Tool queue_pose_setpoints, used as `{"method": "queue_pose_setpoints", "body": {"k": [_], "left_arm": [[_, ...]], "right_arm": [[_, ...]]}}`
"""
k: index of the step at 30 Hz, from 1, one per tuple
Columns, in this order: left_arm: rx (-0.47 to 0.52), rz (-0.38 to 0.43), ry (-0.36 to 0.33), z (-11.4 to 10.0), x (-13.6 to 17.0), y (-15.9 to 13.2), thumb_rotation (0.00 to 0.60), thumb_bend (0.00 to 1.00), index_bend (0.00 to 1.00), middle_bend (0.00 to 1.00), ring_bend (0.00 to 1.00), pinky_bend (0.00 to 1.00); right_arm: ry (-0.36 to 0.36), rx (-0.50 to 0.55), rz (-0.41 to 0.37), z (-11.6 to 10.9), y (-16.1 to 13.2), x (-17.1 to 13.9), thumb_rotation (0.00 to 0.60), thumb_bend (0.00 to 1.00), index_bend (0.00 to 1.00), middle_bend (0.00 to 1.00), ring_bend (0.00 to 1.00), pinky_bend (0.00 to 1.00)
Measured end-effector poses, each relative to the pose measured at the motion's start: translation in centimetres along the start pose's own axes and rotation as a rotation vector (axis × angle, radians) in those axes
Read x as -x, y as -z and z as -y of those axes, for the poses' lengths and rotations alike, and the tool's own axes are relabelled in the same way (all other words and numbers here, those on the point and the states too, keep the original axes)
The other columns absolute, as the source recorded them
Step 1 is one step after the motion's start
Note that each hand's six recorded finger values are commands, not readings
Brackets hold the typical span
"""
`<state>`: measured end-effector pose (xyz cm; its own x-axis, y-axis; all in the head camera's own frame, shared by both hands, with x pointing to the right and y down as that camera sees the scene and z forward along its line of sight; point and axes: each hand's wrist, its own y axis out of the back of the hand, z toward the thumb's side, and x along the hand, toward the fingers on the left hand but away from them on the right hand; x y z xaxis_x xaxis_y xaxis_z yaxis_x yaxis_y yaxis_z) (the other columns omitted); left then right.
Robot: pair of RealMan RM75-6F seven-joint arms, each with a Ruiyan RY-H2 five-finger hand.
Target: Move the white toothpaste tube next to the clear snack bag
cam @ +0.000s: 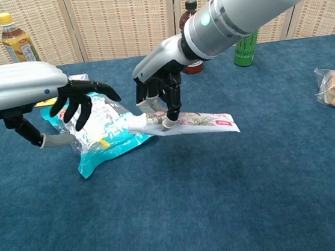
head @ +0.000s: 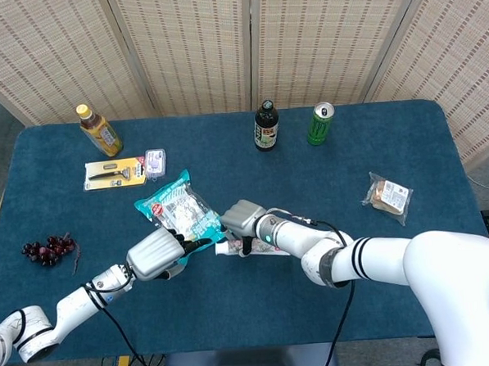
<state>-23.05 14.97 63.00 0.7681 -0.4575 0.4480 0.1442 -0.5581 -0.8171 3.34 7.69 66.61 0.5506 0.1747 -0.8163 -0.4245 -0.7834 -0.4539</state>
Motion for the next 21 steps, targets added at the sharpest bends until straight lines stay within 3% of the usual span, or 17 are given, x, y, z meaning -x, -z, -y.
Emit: {"method": "queue_pose_setpoints", "body": {"k": [21], "left_arm": [[-0.056,0.013,0.048,1.5,0.4,-1.0,0.6,0.33,0.13,0.52,0.52,0.57]], "right_arm": [[0.024,-0.024,-0.069,0.5,-1.4,1.3,0.6,1.0,0.81,0.74,0.6,0.41]]}}
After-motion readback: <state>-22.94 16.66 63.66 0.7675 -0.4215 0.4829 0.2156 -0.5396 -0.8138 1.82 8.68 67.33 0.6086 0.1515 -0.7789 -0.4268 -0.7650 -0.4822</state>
